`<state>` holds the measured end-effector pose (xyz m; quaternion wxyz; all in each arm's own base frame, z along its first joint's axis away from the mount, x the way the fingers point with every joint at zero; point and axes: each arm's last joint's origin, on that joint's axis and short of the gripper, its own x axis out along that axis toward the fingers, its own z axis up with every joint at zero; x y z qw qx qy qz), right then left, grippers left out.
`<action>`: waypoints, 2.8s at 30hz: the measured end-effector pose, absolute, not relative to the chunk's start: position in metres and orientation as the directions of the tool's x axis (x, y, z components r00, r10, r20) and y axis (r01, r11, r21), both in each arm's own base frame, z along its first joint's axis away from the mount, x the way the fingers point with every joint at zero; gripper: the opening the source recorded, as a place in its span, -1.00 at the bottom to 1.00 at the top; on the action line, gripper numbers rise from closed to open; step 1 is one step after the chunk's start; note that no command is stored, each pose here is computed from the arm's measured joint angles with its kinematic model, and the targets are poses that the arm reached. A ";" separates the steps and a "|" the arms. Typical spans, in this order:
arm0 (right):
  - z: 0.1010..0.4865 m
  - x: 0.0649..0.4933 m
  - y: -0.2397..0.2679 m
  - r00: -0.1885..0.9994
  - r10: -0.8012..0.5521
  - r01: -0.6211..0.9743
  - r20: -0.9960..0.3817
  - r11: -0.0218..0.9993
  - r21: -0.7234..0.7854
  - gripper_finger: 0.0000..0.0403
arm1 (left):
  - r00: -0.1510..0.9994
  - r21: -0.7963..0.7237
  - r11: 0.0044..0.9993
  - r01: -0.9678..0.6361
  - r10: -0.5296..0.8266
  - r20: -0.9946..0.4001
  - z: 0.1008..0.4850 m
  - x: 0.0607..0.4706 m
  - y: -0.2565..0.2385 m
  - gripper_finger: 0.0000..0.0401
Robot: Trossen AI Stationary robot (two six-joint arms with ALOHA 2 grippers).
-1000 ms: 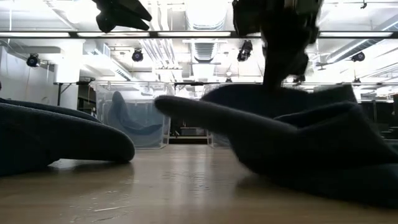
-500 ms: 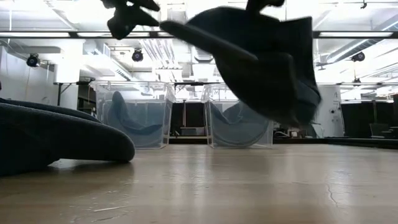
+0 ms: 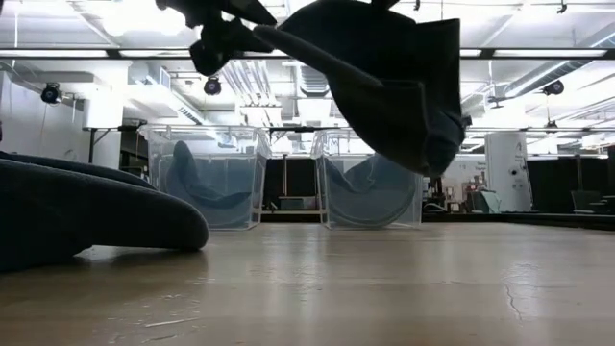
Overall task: Pick & Place hat
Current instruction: Put the right blue cap into the left transparent bin
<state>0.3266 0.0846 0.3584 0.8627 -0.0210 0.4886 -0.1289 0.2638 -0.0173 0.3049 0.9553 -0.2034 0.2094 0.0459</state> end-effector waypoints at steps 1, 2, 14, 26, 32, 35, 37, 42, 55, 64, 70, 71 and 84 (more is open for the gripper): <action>0.359 0.327 0.083 0.489 -0.246 0.200 -0.837 0.965 -0.167 -0.94 | 0.907 -0.369 0.913 -0.174 0.003 -0.420 0.303 0.266 -0.017 -0.22; 0.359 0.327 0.082 0.489 -0.248 0.198 -0.836 0.965 -0.171 -0.94 | 0.909 -0.370 0.913 -0.172 0.002 -0.416 0.303 0.268 -0.018 -0.22; 0.357 0.324 0.069 0.426 -0.312 0.176 -0.849 0.949 -0.260 -0.94 | 0.926 -0.386 0.910 -0.152 -0.006 -0.377 0.307 0.273 -0.018 -0.22; 0.359 0.329 0.070 0.475 -0.305 0.161 -0.826 0.952 -0.259 -0.94 | 0.930 -0.388 0.909 -0.150 -0.003 -0.367 0.304 0.278 -0.019 -0.22; 0.360 0.331 0.070 0.493 -0.300 0.156 -0.817 0.954 -0.256 -0.94 | 0.918 -0.370 0.915 -0.162 0.002 -0.396 0.295 0.285 -0.019 -0.22; 0.360 0.331 0.070 0.493 -0.300 0.145 -0.817 0.954 -0.263 -0.94 | 0.918 -0.362 0.915 -0.178 0.023 -0.395 0.293 0.287 -0.019 -0.26; 0.360 0.331 0.070 0.497 -0.299 0.139 -0.815 0.954 -0.265 -0.94 | 0.922 -0.357 0.917 -0.180 0.030 -0.387 0.293 0.288 -0.018 -0.33; 0.361 0.332 0.070 0.507 -0.297 0.140 -0.809 0.955 -0.262 -0.94 | 0.931 -0.334 0.929 -0.160 0.029 -0.364 0.295 0.289 -0.019 -0.72; 0.364 0.332 0.067 0.516 -0.423 0.260 -0.745 0.906 -0.334 -0.80 | 0.938 -0.254 0.937 -0.240 0.157 -0.309 0.307 0.281 -0.015 -0.97; 0.384 0.315 0.066 0.557 -0.512 0.366 -0.654 0.858 -0.360 -0.33 | 0.925 -0.143 0.925 -0.353 0.322 -0.200 0.329 0.262 -0.009 -0.98; 0.408 0.299 0.069 0.646 -0.492 0.433 -0.583 0.866 -0.252 -0.17 | 0.939 -0.113 0.932 -0.345 0.344 -0.030 0.355 0.248 -0.008 -0.98; 0.414 0.296 0.070 0.670 -0.482 0.442 -0.565 0.870 -0.218 -0.15 | 0.938 -0.113 0.933 -0.343 0.346 0.015 0.362 0.244 -0.007 -0.98; 0.468 0.269 0.081 0.879 -0.378 0.410 -0.291 0.910 0.055 -0.18 | 0.791 -0.183 0.933 -0.310 0.360 0.495 0.426 0.197 -0.003 -0.98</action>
